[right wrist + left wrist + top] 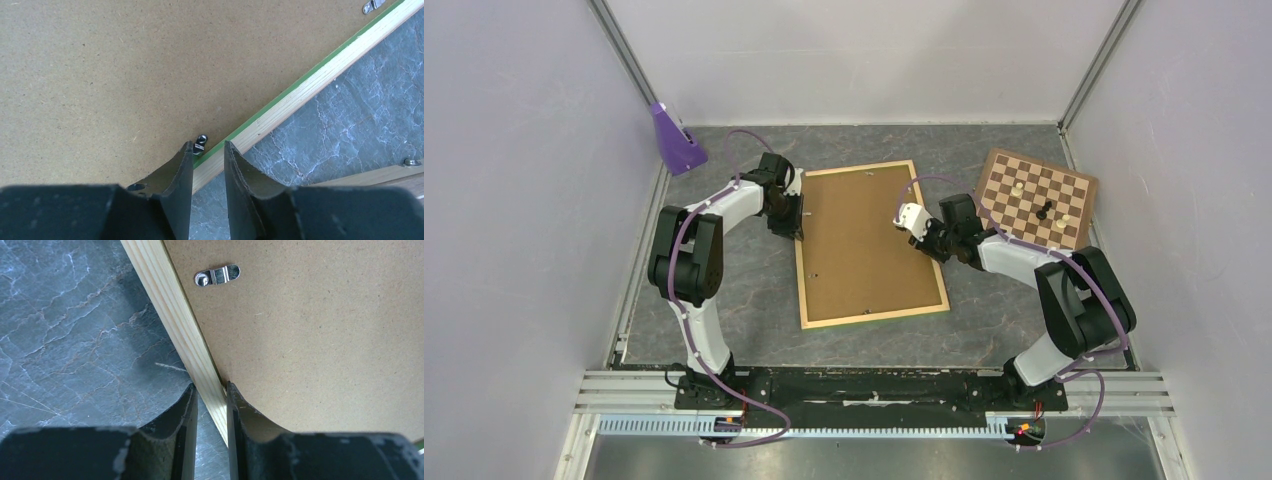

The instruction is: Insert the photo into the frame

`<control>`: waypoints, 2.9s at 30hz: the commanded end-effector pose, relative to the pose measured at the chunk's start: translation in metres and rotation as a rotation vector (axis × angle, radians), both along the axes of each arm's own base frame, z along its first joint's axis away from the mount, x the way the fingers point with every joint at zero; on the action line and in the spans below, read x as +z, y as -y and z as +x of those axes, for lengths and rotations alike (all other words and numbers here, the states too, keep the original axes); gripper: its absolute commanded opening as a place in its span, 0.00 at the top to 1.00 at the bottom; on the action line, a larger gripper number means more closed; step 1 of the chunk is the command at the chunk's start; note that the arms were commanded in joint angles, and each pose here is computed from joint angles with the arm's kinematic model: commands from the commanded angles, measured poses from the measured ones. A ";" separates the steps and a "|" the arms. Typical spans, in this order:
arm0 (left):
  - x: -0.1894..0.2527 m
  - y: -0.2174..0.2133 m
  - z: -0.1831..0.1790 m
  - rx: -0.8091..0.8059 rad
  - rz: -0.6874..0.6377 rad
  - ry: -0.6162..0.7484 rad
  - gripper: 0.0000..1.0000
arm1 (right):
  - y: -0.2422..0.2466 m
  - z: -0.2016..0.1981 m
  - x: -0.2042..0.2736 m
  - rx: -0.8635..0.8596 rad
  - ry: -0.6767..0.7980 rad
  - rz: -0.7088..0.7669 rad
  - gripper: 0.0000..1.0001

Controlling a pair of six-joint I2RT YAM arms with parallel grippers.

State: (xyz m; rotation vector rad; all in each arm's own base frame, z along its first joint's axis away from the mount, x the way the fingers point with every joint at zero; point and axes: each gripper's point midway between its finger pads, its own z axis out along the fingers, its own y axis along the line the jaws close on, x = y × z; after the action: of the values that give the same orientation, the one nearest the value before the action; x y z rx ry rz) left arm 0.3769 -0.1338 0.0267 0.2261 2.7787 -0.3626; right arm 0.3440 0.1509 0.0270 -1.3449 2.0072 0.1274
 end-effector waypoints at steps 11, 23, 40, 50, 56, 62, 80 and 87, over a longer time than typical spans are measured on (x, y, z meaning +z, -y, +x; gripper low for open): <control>0.008 -0.017 0.012 -0.056 0.078 0.059 0.98 | 0.028 -0.035 -0.030 -0.360 -0.300 0.033 0.64; 0.015 -0.014 0.011 -0.059 0.059 0.071 0.98 | 0.038 -0.028 -0.023 -0.422 -0.265 0.008 0.59; 0.018 -0.012 0.009 -0.053 0.046 0.073 0.98 | 0.069 -0.059 -0.051 -0.415 -0.269 -0.191 0.67; 0.021 -0.013 0.010 -0.052 0.043 0.082 0.98 | 0.084 -0.063 -0.055 -0.421 -0.218 -0.325 0.70; 0.023 -0.012 0.009 -0.054 0.041 0.085 0.98 | 0.086 -0.061 -0.055 -0.398 -0.190 -0.380 0.71; 0.024 -0.012 0.009 -0.054 0.041 0.088 0.98 | 0.081 -0.068 -0.064 -0.371 -0.200 -0.412 0.70; 0.024 -0.013 0.009 -0.054 0.045 0.090 0.98 | 0.057 -0.016 0.009 -0.488 -0.057 -0.128 0.62; 0.023 -0.013 0.010 -0.054 0.046 0.089 0.98 | 0.051 -0.008 0.021 -0.535 -0.052 -0.022 0.62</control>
State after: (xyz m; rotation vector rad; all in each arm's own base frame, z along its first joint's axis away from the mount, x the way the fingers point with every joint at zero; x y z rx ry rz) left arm 0.3729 -0.1423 0.0280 0.2642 2.7782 -0.4071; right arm 0.3305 0.1293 0.0332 -0.9017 2.3027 -0.0048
